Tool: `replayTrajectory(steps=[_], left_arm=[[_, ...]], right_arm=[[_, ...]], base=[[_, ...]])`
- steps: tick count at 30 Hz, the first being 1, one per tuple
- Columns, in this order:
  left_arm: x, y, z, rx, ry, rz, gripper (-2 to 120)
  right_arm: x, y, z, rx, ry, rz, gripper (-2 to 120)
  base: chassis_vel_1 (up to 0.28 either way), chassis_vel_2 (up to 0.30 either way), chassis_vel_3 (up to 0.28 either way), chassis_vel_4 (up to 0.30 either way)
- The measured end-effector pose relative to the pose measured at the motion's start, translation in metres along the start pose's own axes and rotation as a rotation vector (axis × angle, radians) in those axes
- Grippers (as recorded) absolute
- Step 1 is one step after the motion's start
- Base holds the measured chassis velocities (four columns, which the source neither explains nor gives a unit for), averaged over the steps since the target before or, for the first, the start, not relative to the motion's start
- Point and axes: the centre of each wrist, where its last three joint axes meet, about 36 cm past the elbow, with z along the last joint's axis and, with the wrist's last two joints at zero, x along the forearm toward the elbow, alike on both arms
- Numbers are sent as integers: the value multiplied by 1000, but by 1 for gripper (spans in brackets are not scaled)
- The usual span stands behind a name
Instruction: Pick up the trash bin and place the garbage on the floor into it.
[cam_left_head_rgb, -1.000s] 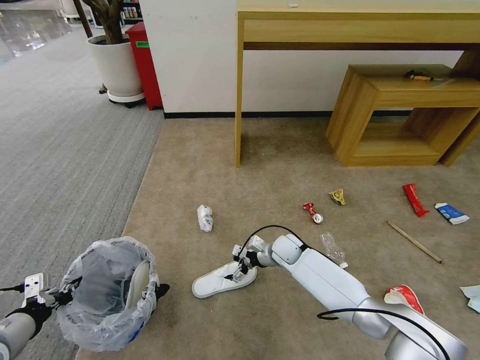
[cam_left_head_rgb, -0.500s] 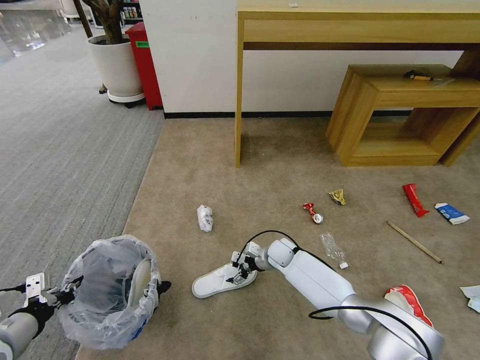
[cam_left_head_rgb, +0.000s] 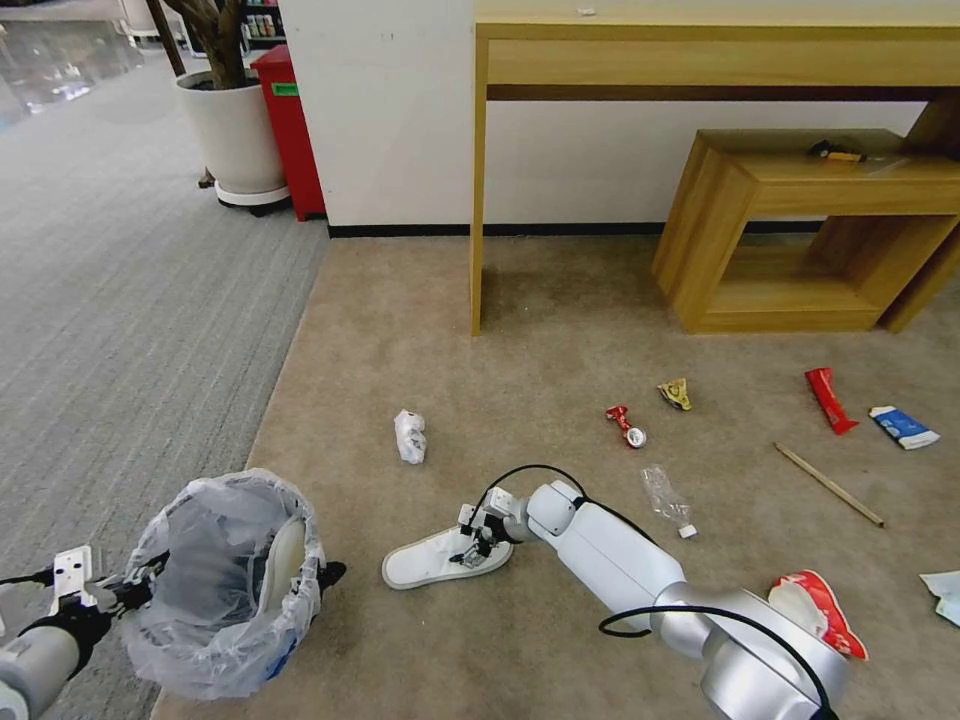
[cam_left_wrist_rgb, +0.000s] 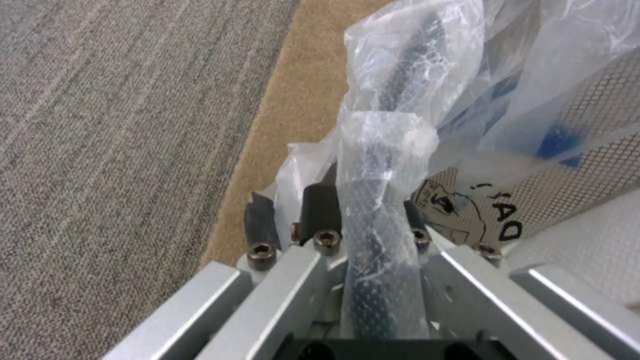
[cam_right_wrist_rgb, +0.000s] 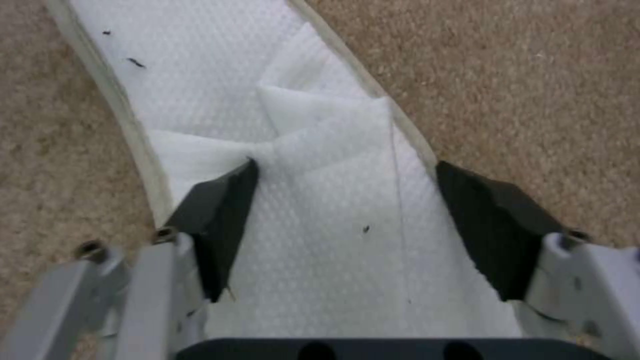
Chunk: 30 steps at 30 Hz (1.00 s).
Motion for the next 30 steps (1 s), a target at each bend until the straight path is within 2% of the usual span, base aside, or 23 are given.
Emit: replayTrajectory(steps=[2, 5, 6, 9, 10, 12, 13, 15, 17, 20, 25, 30], left_arm=[[0, 0, 0, 0, -1, 0, 0], [-1, -2, -1, -2, -2, 0, 0], [-1, -2, -1, -2, -2, 0, 0], [0, -4, -2, -7, -4, 1, 0], [0, -4, -2, -7, -4, 1, 0], [0, -4, -3, -12, -7, 1, 0], [0, -4, -3, -12, -7, 1, 0], [0, -4, -4, -14, -9, 1, 0], [-1, -5, -5, -16, -9, 2, 0], [-1, -5, -5, -16, -9, 3, 0], [0, -5, -4, -19, -8, 2, 0], [1, -5, -5, -24, -8, 0, 0]], right_arm=[[0, 1, 1, -1, -1, 0, 63], [-1, 6, 3, -8, -13, -1, 50], [-1, 6, 3, -8, -13, -1, 50], [-2, 10, 3, -11, -24, 5, 35], [-2, 10, 3, -11, -24, 5, 35], [-3, 13, 3, -22, -39, 25, 25], [-3, 13, 3, -22, -39, 25, 25], [-3, 16, 2, -44, -54, 42, 17], [0, 17, 2, -52, -63, 56, 5], [2, 17, 4, -57, -68, 62, 0], [10, 16, 2, -85, -112, 98, 0], [35, 10, -13, -153, -216, 141, 0]], base=[[0, 0, 0, 0], [0, 0, 0, 0], [0, 0, 0, 0], [0, 0, 0, 0], [0, 0, 0, 0], [0, 0, 0, 0], [0, 0, 0, 0], [0, 0, 0, 0], [0, 0, 0, 0], [0, 0, 0, 0], [0, 0, 0, 0], [0, 0, 0, 0]])
